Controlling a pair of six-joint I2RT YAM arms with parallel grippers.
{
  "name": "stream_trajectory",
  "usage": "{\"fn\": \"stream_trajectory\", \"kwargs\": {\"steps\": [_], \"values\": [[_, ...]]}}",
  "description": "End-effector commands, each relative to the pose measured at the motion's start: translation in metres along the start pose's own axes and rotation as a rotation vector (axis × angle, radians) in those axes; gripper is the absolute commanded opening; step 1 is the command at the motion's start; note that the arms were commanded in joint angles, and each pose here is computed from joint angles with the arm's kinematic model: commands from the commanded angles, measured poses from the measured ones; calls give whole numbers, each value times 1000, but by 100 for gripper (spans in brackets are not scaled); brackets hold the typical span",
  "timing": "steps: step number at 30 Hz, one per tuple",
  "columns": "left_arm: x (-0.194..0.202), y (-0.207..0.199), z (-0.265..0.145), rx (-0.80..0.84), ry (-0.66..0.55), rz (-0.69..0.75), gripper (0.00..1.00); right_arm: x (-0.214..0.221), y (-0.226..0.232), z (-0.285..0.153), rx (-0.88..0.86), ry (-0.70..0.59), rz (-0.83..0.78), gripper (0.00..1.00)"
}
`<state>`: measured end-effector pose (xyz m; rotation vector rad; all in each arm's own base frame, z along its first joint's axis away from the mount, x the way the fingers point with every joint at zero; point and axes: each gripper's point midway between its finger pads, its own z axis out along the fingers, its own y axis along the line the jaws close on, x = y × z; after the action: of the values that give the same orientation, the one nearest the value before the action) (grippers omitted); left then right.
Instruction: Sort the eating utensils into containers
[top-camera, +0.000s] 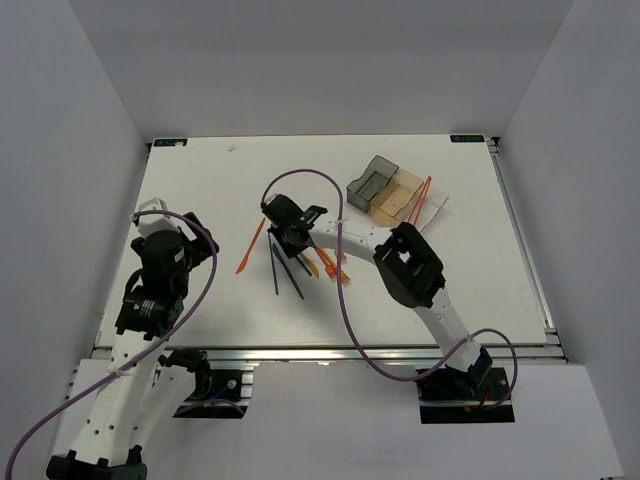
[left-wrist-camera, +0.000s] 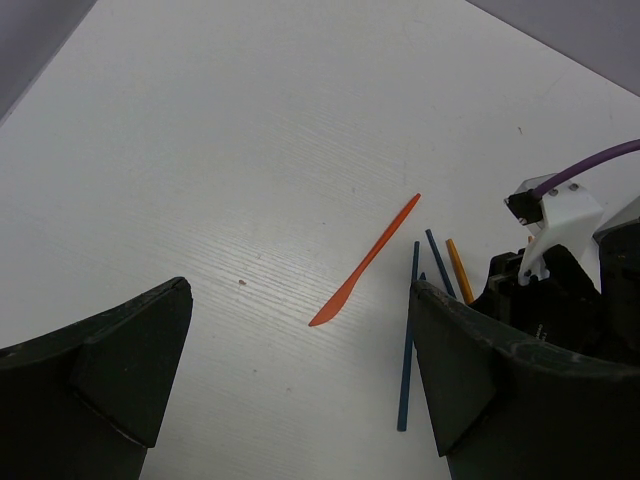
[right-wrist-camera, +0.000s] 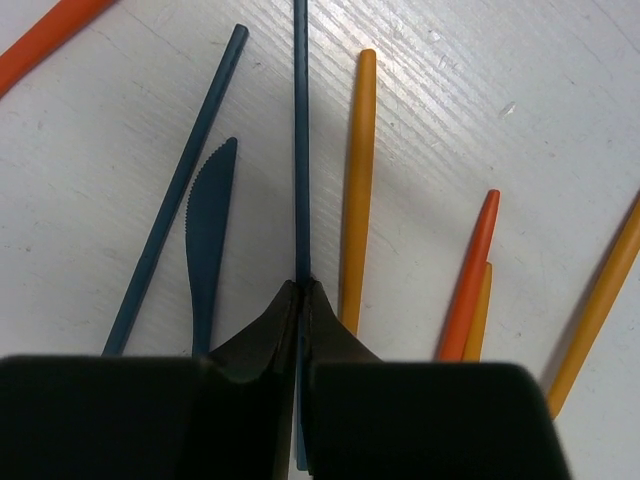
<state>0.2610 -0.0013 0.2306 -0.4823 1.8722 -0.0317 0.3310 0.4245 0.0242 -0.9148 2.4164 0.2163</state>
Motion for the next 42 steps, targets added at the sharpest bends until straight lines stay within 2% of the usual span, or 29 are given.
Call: {"fn": "stream_trajectory", "kwargs": {"steps": [1, 7, 9, 10, 12, 13, 14, 16, 19, 20, 21, 23, 28, 35, 42], "values": [[-1, -2, -1, 9, -1, 5, 98, 5, 4, -1, -23, 30, 15, 0], [-1, -2, -1, 9, -1, 5, 98, -35, 10, -39, -67, -87, 100, 0], [-1, -2, -1, 9, -3, 5, 98, -52, 6, -64, -82, -152, 143, 0], [-1, -1, -1, 8, -2, 5, 98, -69, 1, -86, -86, -219, 164, 0], [-1, -2, -1, 9, -2, 6, 98, -69, -17, -95, -63, -242, 218, 0], [-1, -1, -1, 7, -4, 5, 98, -80, -28, -114, -58, -294, 249, 0], [-1, -1, -1, 7, -2, 6, 98, -81, -50, -117, -27, -312, 293, 0], [-2, -2, -2, 11, -5, 4, 98, -71, -80, -118, 16, -323, 375, 0], [-2, -1, -2, 9, -6, 4, 98, -58, -161, -135, 179, -373, 562, 0], [-2, -1, -2, 9, -6, 4, 98, -53, -202, -140, 257, -404, 644, 0], [-1, -1, -1, 7, -5, 4, 98, -37, -221, -138, 305, -402, 693, 0], [-2, -1, -2, 6, -6, 3, 98, -29, -279, -158, 410, -496, 847, 0], [-1, -2, -2, 10, -4, 5, 98, 8, -356, -171, 573, -545, 1045, 0], [0, -3, -1, 14, -1, 6, 98, 37, -391, -150, 641, -486, 1123, 0], [2, -5, 0, 23, 10, 14, 98, 51, -392, -132, 641, -427, 1108, 0]]}}
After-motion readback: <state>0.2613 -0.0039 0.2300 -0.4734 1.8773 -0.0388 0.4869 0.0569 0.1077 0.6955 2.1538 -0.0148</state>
